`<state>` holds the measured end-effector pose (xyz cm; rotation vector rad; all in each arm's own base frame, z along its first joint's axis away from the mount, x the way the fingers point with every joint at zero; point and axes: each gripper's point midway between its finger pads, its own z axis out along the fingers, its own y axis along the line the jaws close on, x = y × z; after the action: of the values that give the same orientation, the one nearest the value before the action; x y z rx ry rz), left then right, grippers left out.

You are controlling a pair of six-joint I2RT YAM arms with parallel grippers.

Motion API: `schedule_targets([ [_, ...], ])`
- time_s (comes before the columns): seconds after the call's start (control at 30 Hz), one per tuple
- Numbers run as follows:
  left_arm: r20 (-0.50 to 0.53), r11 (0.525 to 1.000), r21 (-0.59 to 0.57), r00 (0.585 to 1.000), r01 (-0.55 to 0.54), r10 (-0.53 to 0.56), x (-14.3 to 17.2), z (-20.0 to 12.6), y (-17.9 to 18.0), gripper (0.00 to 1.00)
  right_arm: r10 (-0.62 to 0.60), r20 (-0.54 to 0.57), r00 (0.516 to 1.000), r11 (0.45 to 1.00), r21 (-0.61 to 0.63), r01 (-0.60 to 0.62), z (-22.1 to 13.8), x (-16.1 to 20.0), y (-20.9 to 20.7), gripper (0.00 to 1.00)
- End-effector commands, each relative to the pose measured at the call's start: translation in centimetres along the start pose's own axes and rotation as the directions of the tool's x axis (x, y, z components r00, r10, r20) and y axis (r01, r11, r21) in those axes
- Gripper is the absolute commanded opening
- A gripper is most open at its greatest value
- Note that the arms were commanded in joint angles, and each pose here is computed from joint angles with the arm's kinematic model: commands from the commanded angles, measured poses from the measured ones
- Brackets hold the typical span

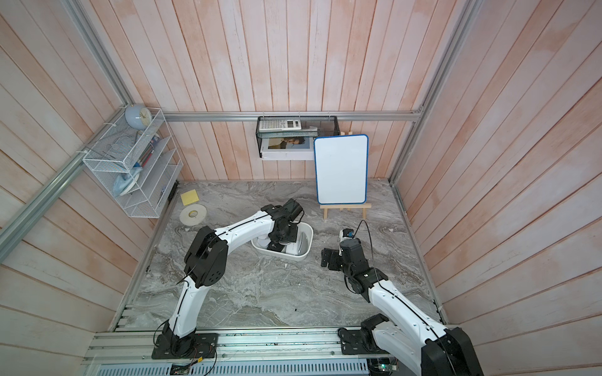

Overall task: Take out the mouse from the storage box
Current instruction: Pick up the mouse from the storage box.

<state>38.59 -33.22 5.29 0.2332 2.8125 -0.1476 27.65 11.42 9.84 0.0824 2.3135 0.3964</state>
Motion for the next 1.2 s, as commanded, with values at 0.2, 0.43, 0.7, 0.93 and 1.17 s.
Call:
schedule_targets([
  [0.2,0.101,1.0,0.022,0.995,-0.019,0.016,-1.1,-4.0,-0.8,0.58,-0.007,0.016,1.0,1.0,-0.004,0.007,0.0,-0.6,0.3,0.98],
  [0.43,0.104,0.998,0.065,0.995,-0.003,-0.004,0.1,-6.2,-0.4,0.59,-0.001,0.015,1.0,1.0,-0.005,0.001,0.0,-0.5,0.3,0.98],
  [0.7,0.114,0.997,0.078,0.993,0.024,-0.033,1.2,-8.2,1.7,0.58,0.014,0.006,1.0,1.0,-0.005,-0.014,0.1,-0.2,0.2,0.98],
  [0.93,0.144,0.992,0.063,0.982,0.11,-0.118,1.0,-9.9,6.6,0.58,0.02,0.006,1.0,1.0,-0.001,-0.02,0.0,-0.2,0.2,0.97],
  [1.17,0.168,0.977,0.014,0.962,0.215,-0.214,1.4,-10.6,12.8,0.58,0.021,0.002,1.0,1.0,0.003,-0.021,0.0,-0.2,0.1,0.98],
])
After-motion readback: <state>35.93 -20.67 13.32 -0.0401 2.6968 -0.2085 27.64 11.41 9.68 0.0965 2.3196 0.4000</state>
